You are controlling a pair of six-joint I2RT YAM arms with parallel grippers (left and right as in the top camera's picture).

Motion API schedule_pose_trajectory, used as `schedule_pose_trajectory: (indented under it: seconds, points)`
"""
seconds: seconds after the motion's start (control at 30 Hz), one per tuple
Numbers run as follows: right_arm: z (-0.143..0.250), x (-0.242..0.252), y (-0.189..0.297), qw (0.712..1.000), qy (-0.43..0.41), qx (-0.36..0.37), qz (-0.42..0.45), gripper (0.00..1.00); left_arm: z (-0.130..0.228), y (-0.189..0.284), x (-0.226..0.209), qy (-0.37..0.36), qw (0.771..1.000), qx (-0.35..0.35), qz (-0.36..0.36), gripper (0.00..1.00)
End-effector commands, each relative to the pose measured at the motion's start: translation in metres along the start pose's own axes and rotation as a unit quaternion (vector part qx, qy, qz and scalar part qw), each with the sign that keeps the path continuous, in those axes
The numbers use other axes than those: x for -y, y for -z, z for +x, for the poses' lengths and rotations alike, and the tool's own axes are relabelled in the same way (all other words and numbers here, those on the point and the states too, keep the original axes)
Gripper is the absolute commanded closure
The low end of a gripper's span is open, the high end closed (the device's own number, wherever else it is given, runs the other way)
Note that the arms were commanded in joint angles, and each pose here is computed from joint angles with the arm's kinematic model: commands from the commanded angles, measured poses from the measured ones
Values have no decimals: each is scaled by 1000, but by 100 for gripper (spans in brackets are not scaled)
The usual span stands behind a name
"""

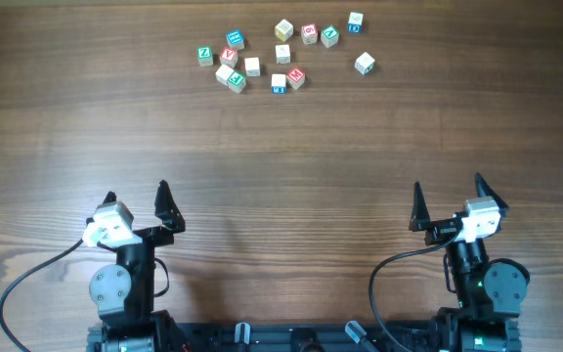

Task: Form a circle

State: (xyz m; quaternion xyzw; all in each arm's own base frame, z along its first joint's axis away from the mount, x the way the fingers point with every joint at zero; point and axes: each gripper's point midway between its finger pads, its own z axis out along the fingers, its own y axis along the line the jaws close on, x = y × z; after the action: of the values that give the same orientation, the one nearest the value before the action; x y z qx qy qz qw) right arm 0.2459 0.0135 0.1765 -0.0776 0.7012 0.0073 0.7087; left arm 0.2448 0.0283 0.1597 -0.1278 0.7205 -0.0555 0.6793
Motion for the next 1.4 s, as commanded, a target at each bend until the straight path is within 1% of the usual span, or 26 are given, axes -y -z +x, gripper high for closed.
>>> schedule_pose_trajectory:
  seconds: [0.0,0.03,0.07,0.1,0.13,0.2,0.23,0.27,0.3,0.4,0.47,0.57,0.7,0.77,0.83,0.87,0.9,1.0,1.07,1.1,1.13,1.17,1.2,1.27,1.3,1.37]
  points:
    - [-1,3,1,1000,4,3,8,0,2,2,25,-8,997,-5,71,0]
    - [-1,3,1,1000,4,3,8,0,6,7,48,-9,990,-19,138,0]
    - [-1,3,1,1000,4,3,8,0,7,16,70,-11,978,-34,204,0]
    - [-1,3,1,1000,4,3,8,0,3,22,80,-1,973,-40,229,0]
    - [-1,3,1,1000,4,3,8,0,-9,24,77,19,976,-40,211,0]
    - [-1,3,1,1000,3,3,8,0,-34,28,72,21,984,-32,175,0]
    - [-1,3,1,1000,4,3,8,0,-49,32,74,10,985,-25,169,0]
    - [-1,3,1,1000,4,3,8,0,-74,38,79,-11,986,-14,165,0]
    - [-1,3,1,1000,4,3,8,0,-92,42,81,-19,987,-8,159,0]
    - [-1,3,1,1000,4,3,8,0,-147,43,87,-30,991,-9,132,0]
    - [-1,3,1,1000,3,3,8,0,-175,33,93,-33,991,-45,124,0]
    - [-1,3,1,1000,4,3,8,0,-190,6,96,-14,985,-134,104,0]
    - [-1,3,1,1000,4,3,8,0,-206,-47,108,15,959,-265,96,0]
    - [-1,3,1,1000,4,3,8,0,-209,-74,116,19,945,-313,96,0]
    - [-1,3,1,1000,4,3,8,0,-205,-105,127,21,935,-338,107,0]
    - [-1,3,1,1000,4,3,8,0,-198,-122,135,23,928,-350,121,0]
    - [-1,3,1,1000,3,3,8,0,-184,-143,138,25,922,-366,126,0]
    - [-1,3,1,1000,4,3,8,0,-152,-191,157,46,909,-377,170,0]
    - [-1,3,1,1000,4,3,8,0,-111,-232,163,80,900,-397,159,0]
    - [-1,3,1,1000,3,3,8,0,-67,-260,165,87,889,-422,153,0]
    - [-1,3,1,1000,4,3,8,0,-46,-269,163,85,885,-434,146,0]
    - [-1,3,1,1000,3,3,8,0,-18,-281,157,76,882,-448,123,0]
    - [-1,3,1,1000,4,3,8,0,9,-291,146,63,881,-461,87,0]
    - [-1,3,1,1000,4,3,8,0,52,-301,124,59,876,-479,5,0]
    - [-1,3,1,1000,4,3,8,0,71,-303,121,57,870,-490,-11,0]
    - [-1,3,1,1000,3,3,8,0,111,-304,124,50,856,-515,-16,0]
